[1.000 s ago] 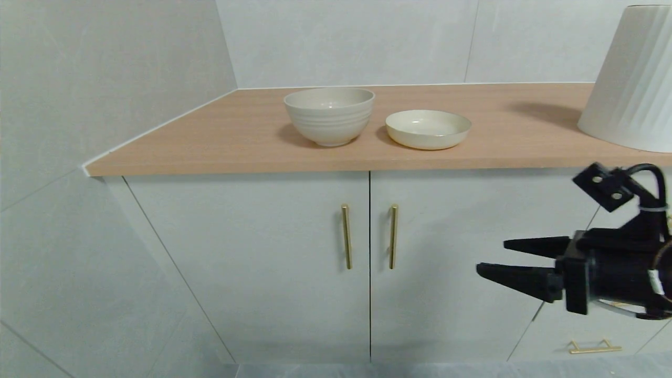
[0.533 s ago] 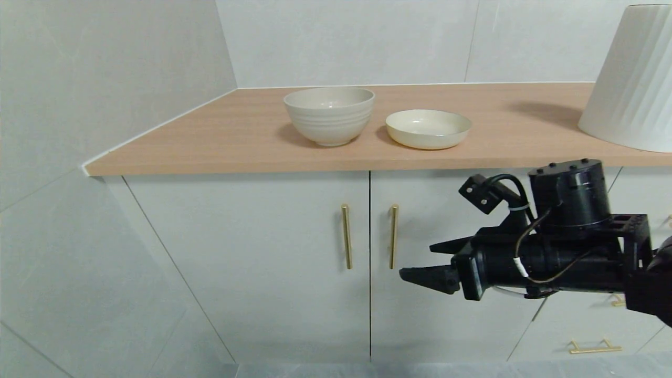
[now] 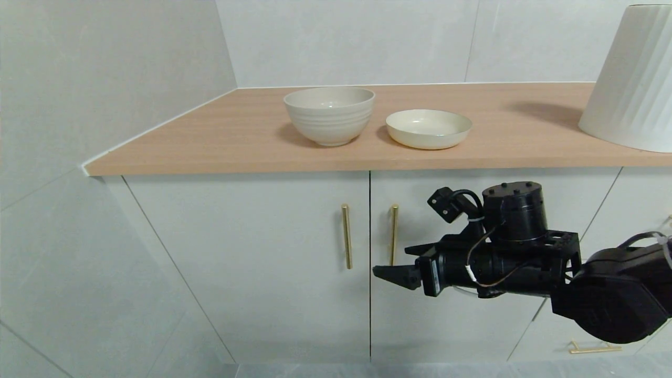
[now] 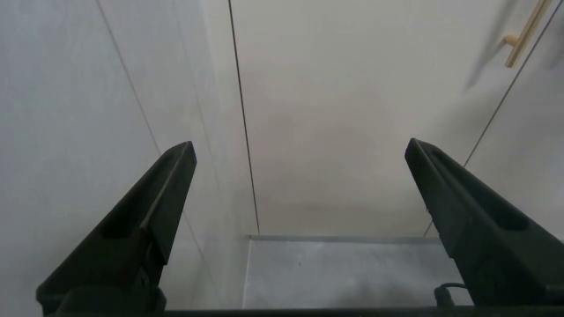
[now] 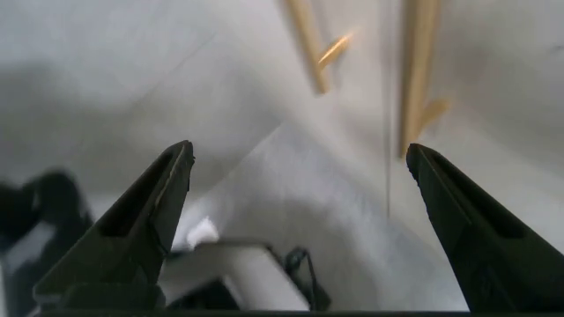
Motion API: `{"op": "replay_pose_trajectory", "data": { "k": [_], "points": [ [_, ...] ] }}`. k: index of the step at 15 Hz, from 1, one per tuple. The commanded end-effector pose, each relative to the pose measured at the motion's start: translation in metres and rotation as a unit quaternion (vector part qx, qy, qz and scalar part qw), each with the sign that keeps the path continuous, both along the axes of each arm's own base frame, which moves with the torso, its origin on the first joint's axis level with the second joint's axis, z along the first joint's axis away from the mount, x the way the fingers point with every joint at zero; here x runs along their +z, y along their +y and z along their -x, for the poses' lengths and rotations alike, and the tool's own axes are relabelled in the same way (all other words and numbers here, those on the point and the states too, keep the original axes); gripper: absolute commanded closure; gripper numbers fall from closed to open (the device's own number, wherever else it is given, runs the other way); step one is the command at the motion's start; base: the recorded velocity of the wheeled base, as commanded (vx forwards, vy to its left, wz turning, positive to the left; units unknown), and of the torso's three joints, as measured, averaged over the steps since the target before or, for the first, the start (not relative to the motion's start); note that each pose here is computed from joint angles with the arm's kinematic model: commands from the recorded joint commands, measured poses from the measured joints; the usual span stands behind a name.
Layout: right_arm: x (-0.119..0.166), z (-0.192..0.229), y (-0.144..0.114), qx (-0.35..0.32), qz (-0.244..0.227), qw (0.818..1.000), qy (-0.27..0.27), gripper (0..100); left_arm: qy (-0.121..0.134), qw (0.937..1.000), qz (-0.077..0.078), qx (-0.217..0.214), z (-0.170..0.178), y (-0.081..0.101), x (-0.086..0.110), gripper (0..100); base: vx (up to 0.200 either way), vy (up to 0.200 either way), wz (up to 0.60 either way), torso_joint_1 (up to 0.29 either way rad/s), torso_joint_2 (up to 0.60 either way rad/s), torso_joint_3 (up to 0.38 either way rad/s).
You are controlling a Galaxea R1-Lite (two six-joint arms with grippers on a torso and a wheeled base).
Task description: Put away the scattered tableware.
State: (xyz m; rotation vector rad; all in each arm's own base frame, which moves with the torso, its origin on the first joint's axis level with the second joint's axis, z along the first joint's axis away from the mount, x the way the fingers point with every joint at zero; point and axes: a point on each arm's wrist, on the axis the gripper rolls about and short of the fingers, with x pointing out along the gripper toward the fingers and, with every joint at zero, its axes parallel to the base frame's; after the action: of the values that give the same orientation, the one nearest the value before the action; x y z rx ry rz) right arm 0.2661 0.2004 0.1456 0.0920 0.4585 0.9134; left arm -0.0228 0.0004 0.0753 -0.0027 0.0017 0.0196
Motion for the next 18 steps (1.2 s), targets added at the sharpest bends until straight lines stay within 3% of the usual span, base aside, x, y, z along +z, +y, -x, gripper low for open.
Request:
{"op": "replay_pose_trajectory", "data": {
  "k": [1,10,18],
  "points": [
    [-0.013,-0.01,0.004,-0.016,-0.006,1.0,0.012,0,0.0,1.0,0.0,0.0,0.0,0.0,0.0,0,0.0,0.0,0.0,0.0,0.0,0.0],
    [-0.023,-0.026,0.015,-0.034,-0.079,0.996,0.011,0,0.0,1.0,0.0,0.0,0.0,0.0,0.0,0,0.0,0.0,0.0,0.0,0.0,0.0],
    [-0.017,-0.017,0.019,-0.021,-0.111,0.994,0.005,0,0.0,1.0,0.0,0.0,0.0,0.0,0.0,0,0.0,0.0,0.0,0.0,0.0,0.0]
  ]
}}
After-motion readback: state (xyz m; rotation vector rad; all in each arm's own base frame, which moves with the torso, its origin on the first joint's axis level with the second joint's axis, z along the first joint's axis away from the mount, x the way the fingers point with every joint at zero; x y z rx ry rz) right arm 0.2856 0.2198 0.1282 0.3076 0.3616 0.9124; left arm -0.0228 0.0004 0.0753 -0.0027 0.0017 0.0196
